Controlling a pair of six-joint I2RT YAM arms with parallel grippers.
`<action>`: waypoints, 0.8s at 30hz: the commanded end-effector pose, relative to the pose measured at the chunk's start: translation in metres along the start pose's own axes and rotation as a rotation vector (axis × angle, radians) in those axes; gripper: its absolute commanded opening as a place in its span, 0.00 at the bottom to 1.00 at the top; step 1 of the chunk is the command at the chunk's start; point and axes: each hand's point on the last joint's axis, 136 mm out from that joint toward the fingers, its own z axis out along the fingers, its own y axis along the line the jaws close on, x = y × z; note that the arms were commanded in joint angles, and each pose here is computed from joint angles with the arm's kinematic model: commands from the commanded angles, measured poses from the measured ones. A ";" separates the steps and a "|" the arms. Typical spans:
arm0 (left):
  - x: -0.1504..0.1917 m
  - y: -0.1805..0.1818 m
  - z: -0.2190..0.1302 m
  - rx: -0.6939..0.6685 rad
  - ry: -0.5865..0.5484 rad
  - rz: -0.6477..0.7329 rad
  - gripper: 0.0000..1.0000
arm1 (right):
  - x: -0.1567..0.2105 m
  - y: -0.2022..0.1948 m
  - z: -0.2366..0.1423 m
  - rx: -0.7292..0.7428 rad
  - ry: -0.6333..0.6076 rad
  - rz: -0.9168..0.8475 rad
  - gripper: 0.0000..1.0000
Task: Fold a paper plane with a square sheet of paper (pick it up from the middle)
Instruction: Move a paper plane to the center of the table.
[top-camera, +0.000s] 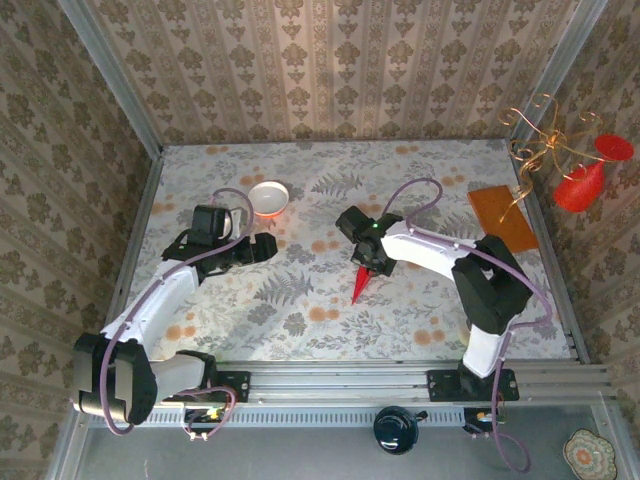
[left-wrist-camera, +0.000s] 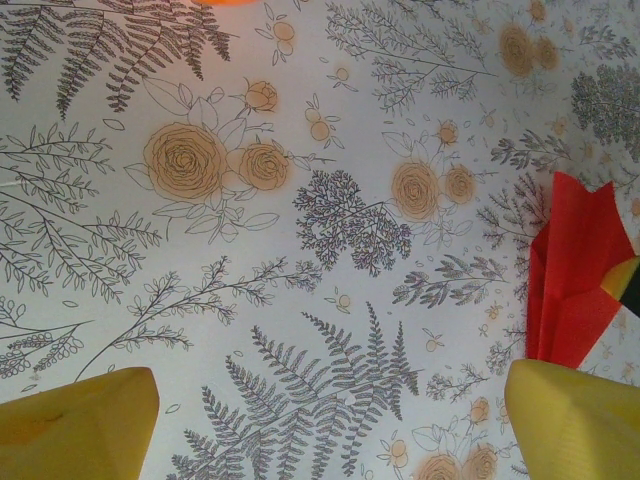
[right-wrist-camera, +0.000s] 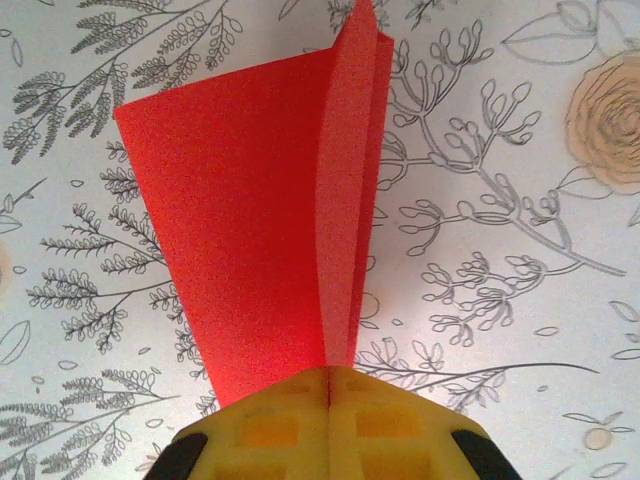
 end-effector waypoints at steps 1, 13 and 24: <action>-0.001 0.006 0.001 -0.015 -0.006 -0.040 0.91 | -0.015 -0.007 -0.017 0.005 -0.071 -0.021 0.00; -0.007 0.024 0.007 0.049 -0.076 -0.246 0.90 | -0.004 0.117 -0.068 -0.597 0.023 -0.299 0.00; 0.001 0.009 0.026 0.130 -0.019 -0.274 0.84 | 0.041 0.151 -0.051 -0.922 0.208 -0.310 0.00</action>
